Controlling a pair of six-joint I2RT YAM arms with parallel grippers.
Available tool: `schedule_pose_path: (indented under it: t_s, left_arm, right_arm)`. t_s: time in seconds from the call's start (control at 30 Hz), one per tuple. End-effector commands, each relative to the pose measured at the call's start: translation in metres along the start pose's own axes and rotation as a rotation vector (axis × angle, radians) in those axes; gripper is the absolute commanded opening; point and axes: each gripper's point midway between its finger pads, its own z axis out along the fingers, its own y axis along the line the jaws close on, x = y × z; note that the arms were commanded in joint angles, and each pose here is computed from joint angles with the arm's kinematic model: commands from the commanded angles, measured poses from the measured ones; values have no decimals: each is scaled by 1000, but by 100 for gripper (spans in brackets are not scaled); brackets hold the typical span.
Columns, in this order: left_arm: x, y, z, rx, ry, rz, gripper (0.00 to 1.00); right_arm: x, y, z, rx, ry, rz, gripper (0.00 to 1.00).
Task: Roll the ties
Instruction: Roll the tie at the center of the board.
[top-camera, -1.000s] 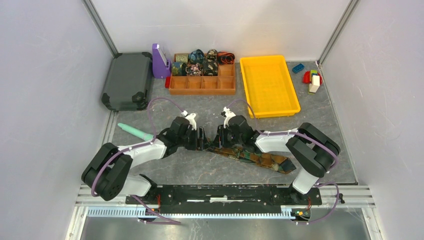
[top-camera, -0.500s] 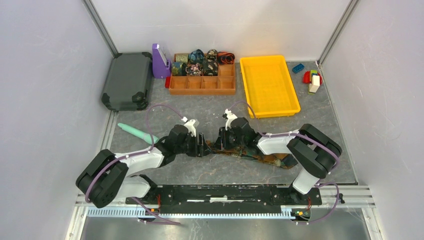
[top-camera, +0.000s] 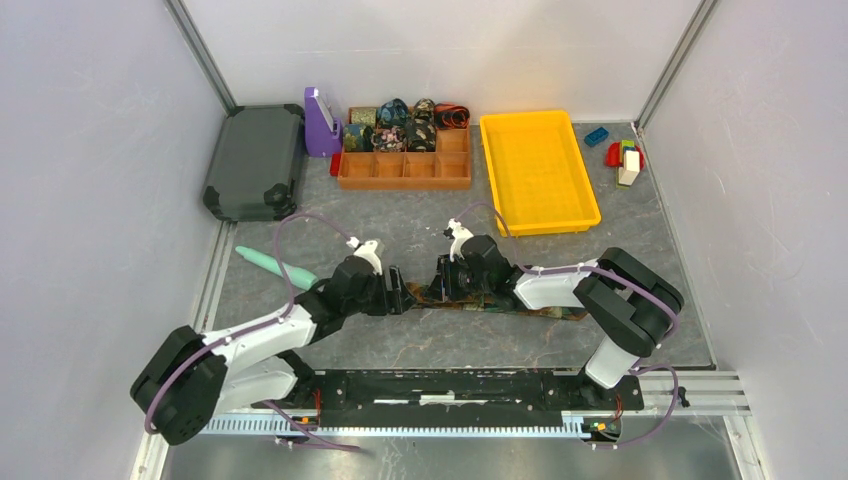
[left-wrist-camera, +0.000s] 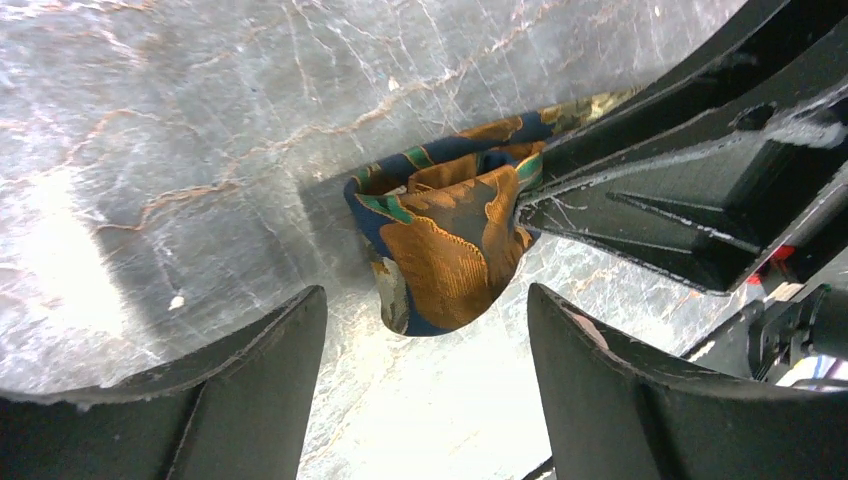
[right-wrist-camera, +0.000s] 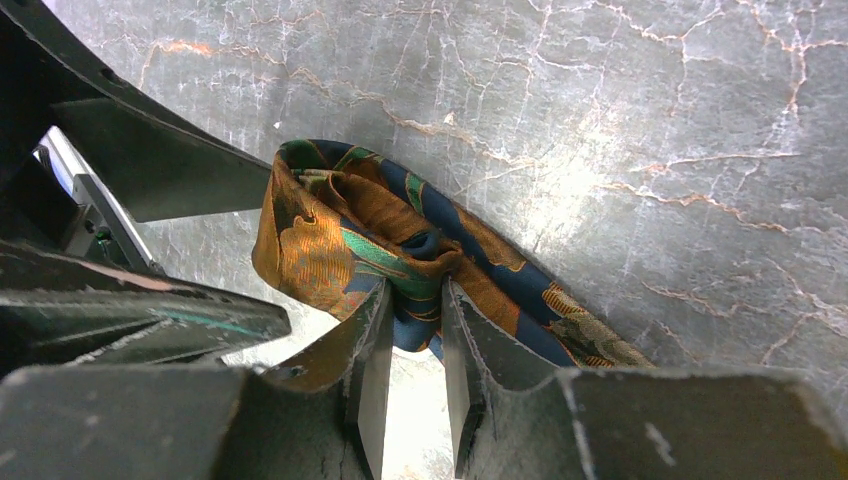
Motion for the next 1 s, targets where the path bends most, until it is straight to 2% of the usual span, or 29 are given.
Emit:
schedule_pose_path:
  t_s: [0.0, 0.27, 0.53, 0.97]
  left_arm:
    - [-10, 13, -7, -83, -85, -92, 78]
    - [-19, 12, -6, -65, -156, -141, 72]
    - [-21, 4, 3, -11, -148, -79, 71]
    - [-13, 5, 9, 25, -119, 5, 61]
  right_arm:
    - [21, -7, -2, 15, 64, -23, 30]
    - [21, -5, 3, 6, 75, -31, 30]
    - [28, -10, 10, 10, 104, -40, 29]
    - [29, -12, 11, 13, 113, -48, 29]
